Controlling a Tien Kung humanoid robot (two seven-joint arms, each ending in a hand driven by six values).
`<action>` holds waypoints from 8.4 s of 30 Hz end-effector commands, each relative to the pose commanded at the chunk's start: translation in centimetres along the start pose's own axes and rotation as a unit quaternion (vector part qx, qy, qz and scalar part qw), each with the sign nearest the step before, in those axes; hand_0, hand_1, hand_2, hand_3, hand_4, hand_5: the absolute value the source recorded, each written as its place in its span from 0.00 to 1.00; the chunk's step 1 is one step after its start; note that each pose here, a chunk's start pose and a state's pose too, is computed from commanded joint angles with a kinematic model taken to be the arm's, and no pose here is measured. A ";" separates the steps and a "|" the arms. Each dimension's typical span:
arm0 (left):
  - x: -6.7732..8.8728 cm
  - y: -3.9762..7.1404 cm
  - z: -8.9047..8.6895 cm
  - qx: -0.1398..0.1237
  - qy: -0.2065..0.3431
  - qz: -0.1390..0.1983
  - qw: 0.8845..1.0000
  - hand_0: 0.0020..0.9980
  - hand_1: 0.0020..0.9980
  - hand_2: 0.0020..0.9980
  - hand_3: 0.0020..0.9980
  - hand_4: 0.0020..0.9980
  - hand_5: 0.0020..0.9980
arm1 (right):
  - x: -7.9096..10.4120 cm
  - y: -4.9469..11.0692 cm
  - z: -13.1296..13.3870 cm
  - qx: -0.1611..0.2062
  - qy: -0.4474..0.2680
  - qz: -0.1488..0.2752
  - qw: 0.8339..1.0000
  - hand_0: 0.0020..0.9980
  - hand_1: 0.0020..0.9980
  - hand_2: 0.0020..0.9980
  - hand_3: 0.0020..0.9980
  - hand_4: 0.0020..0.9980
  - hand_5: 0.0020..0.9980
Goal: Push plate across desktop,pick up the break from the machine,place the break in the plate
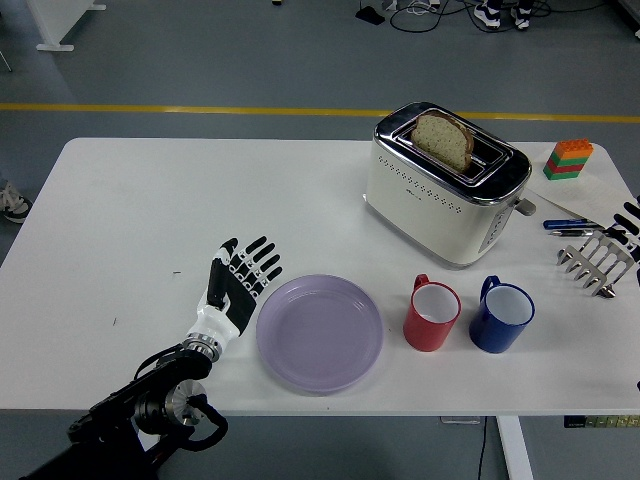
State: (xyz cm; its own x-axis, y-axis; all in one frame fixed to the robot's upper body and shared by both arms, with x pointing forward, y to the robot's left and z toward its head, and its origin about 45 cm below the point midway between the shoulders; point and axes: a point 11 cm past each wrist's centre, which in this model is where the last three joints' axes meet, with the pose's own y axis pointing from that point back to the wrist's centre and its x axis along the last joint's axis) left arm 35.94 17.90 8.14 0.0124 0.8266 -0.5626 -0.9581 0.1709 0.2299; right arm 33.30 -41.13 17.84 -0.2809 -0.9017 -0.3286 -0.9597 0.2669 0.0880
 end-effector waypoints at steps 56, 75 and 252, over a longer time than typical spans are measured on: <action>4.6 11.1 9.9 -0.118 -0.037 0.104 0.987 0.72 0.73 0.72 0.69 0.50 1.00 | -22.3 -15.5 -7.2 0.019 0.537 -0.208 0.818 0.91 0.83 0.85 0.86 0.88 0.36; 4.2 10.5 10.0 -0.121 -0.040 0.097 0.987 0.72 0.72 0.72 0.69 0.49 1.00 | -27.9 -14.9 -5.0 -0.038 0.548 -0.224 0.805 0.87 0.80 0.80 0.81 0.89 0.39; 6.0 10.3 9.4 -0.118 -0.047 0.119 0.985 0.73 0.70 0.69 0.67 0.46 1.00 | -28.4 -7.3 -2.6 -0.024 0.316 -0.230 0.920 0.12 0.23 0.34 0.45 0.41 0.00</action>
State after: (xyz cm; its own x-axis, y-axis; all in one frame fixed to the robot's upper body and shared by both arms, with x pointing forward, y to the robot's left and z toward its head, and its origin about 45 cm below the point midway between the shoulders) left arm 28.86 29.64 14.63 -0.2049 0.8763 -0.4360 -0.9767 -0.1545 0.1487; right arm 48.26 -18.33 29.02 0.2219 -0.9370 0.2697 -0.9730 -0.1948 0.1235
